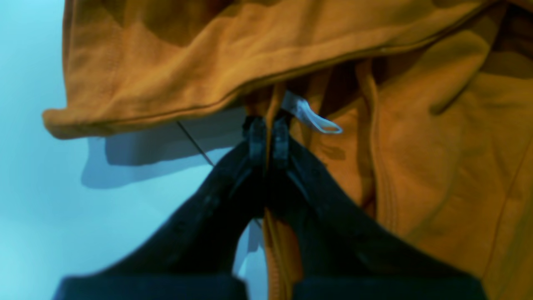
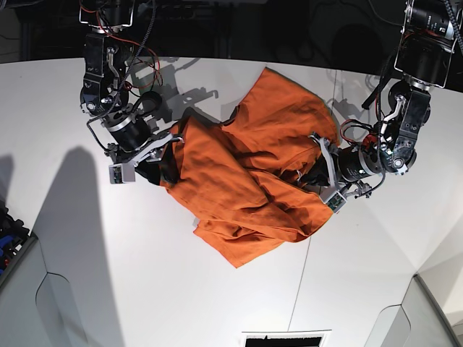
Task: Layout the t-shirt on the table in an organized manner, then fold the t-shirt properly
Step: 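Regrasp the shirt with the left gripper beside the right gripper, then pull the grippers apart to stretch the shirt across the table, then regrasp the shirt edges with both grippers and spread it flat, releasing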
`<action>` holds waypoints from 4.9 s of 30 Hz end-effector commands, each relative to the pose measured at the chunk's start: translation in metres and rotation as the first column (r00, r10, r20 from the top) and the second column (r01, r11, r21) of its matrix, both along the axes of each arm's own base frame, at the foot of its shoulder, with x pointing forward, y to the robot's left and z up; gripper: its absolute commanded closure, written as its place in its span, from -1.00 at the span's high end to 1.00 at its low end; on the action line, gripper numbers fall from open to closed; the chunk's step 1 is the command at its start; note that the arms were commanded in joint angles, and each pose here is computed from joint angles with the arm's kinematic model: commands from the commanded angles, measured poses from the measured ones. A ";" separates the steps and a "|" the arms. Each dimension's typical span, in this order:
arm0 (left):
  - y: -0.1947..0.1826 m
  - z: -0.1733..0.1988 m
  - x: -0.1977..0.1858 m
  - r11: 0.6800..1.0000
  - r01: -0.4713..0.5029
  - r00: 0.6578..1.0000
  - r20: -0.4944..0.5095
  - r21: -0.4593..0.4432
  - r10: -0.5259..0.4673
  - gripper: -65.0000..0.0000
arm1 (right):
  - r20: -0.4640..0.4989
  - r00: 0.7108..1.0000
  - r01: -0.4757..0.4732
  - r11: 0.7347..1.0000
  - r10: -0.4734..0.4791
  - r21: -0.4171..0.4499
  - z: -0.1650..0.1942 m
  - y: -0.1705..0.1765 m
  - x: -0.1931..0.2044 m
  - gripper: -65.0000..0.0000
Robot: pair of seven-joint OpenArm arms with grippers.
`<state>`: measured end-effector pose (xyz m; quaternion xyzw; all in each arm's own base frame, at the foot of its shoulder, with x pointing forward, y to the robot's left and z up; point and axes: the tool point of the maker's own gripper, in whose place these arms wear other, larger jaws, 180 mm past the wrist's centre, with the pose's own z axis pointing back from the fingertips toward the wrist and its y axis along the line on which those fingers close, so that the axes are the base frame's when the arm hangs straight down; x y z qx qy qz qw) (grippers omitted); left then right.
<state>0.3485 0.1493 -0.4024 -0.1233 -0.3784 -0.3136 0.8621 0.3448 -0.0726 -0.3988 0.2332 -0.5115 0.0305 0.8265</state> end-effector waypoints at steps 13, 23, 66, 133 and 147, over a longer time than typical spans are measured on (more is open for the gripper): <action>0.009 0.015 0.011 1.000 -0.001 0.999 0.043 0.007 0.000 -1.00 | 0.092 0.996 0.008 1.000 -0.010 0.018 0.027 -0.003 0.016 -1.00; 0.068 0.031 0.017 0.992 -0.069 0.996 0.065 0.103 0.063 -1.00 | 0.174 0.974 0.156 0.986 -0.144 -0.060 0.056 -0.087 0.040 -1.00; 0.133 0.056 0.029 0.938 -0.337 0.941 0.055 0.079 0.334 -0.12 | 0.237 0.939 0.247 0.968 -0.249 0.038 0.101 -0.137 0.024 0.08; 0.141 0.077 -0.023 0.947 -0.321 0.946 -0.028 0.025 0.322 -0.13 | -0.095 0.970 0.181 0.927 -0.223 -0.327 0.031 -0.136 -0.015 0.08; 0.197 0.059 -0.142 0.870 -0.489 0.858 -0.219 -0.067 0.465 -0.13 | -0.180 0.948 0.210 0.942 -0.261 -0.260 0.026 -0.169 -0.093 0.08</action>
